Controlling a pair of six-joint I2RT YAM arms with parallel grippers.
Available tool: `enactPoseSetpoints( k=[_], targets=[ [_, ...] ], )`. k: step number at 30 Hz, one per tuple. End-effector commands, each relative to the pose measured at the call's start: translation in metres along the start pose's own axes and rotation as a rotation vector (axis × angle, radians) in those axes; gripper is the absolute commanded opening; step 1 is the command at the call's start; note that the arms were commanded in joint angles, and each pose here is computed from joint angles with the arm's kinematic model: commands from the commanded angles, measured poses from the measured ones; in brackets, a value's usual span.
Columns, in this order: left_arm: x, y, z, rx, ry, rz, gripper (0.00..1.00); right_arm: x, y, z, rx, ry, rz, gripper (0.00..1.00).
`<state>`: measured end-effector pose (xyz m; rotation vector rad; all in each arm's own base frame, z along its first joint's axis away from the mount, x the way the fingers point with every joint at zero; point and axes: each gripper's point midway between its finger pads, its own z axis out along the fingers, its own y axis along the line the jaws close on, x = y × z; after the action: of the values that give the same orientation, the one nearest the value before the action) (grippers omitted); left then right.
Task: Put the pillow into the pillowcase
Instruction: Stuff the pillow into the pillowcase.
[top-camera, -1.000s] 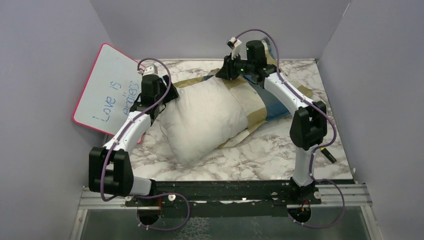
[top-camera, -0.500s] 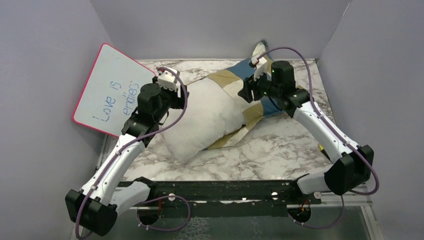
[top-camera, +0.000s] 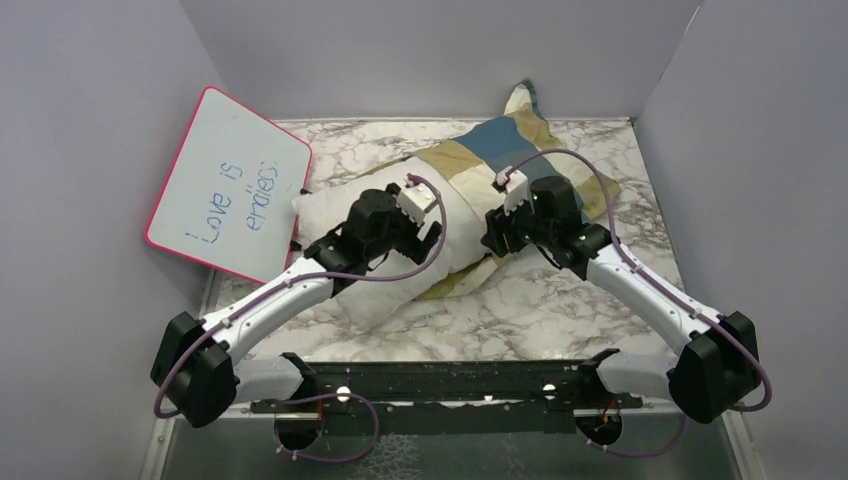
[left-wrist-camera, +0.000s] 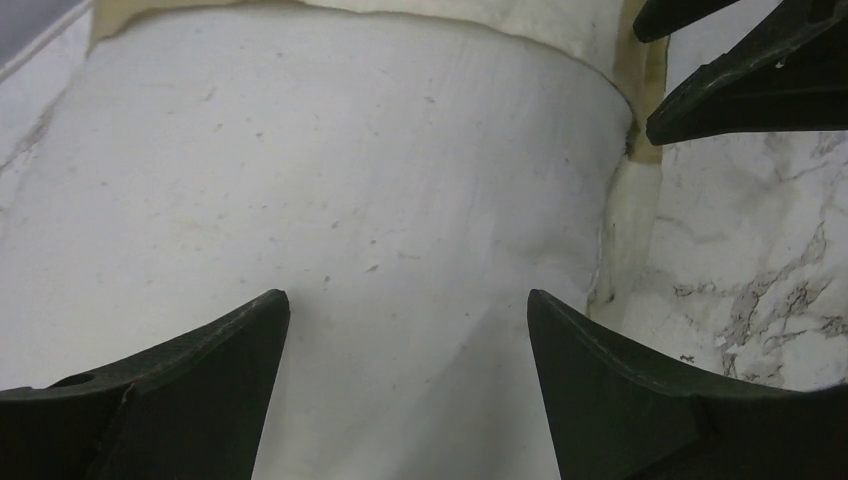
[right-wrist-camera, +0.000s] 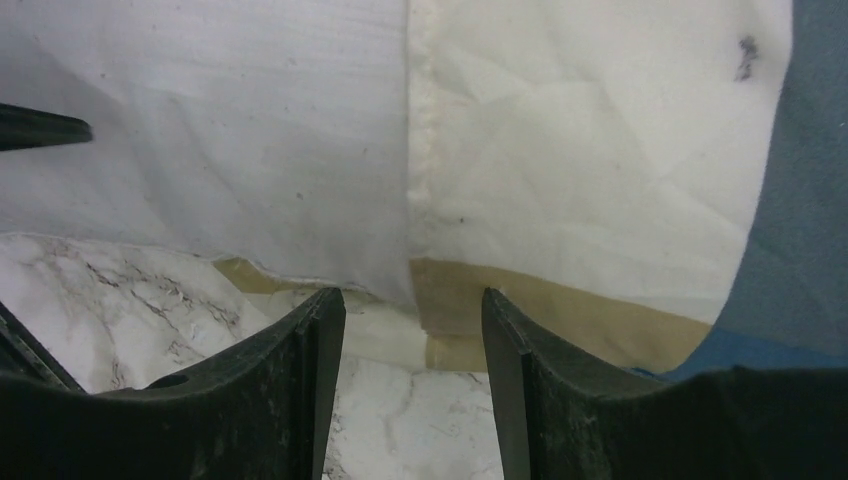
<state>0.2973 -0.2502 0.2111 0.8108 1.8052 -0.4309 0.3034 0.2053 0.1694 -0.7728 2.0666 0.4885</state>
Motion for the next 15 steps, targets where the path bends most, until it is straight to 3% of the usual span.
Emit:
enactPoseSetpoints(
  k=[1,6,8,9,11,13,15],
  targets=[
    [0.006,-0.016,0.023,0.046,-0.004,0.077,0.9,-0.01,0.0,-0.003,0.071,-0.083,-0.011,0.58],
    [0.038,-0.008,0.057,-0.028,0.047,0.068,0.91,-0.005,-0.03,0.007,0.254,-0.085,-0.039,0.59],
    [0.05,-0.003,0.069,-0.063,0.072,0.06,0.86,-0.011,-0.037,0.01,0.294,-0.129,-0.047,0.57],
    [0.053,-0.002,0.073,-0.075,0.071,0.055,0.77,-0.01,-0.038,0.012,0.302,-0.132,-0.057,0.56],
    [0.052,0.007,0.078,-0.134,0.049,0.022,0.36,-0.013,-0.046,0.015,0.345,-0.144,-0.068,0.49],
    [0.042,0.014,0.079,-0.186,-0.004,-0.024,0.03,-0.012,-0.054,0.017,0.392,-0.143,-0.067,0.36],
    [0.031,0.022,0.079,-0.236,-0.043,-0.089,0.0,-0.019,-0.05,0.019,0.366,-0.164,-0.078,0.21]
  ],
)
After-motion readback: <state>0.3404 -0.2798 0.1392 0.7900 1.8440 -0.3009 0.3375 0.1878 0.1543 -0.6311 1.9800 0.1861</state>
